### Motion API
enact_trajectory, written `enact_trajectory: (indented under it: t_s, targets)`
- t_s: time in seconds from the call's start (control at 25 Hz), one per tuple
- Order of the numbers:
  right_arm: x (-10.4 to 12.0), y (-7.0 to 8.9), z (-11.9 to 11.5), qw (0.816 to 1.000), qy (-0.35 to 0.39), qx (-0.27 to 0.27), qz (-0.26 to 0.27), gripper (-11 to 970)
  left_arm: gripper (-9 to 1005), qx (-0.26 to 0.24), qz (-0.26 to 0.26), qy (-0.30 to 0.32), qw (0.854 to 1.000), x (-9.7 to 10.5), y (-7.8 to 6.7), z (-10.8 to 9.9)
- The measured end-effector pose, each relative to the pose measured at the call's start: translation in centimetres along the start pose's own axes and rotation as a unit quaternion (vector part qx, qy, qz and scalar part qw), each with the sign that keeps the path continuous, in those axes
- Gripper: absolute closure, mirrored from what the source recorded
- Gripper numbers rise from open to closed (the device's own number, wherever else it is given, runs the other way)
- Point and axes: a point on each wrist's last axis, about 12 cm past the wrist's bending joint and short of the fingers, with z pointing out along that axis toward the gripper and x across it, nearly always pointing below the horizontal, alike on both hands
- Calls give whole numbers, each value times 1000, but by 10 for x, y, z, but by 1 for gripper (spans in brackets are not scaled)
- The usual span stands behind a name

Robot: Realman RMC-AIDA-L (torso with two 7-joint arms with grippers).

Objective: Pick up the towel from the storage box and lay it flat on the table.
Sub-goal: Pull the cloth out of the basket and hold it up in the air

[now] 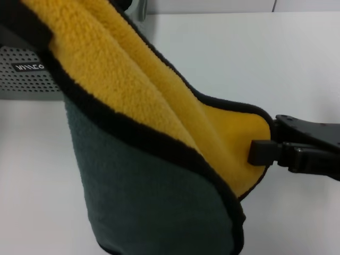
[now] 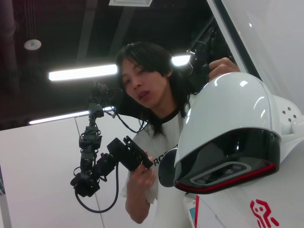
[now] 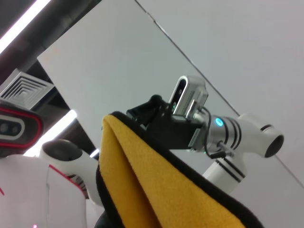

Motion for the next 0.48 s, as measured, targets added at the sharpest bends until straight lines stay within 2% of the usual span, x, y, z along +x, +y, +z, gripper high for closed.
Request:
enact_trajectory:
  t_s: [0.48]
  targets:
    - [-1, 5, -12, 999, -27, 22, -12, 645, 980, -3, -1, 0, 1000, 0, -1, -1]
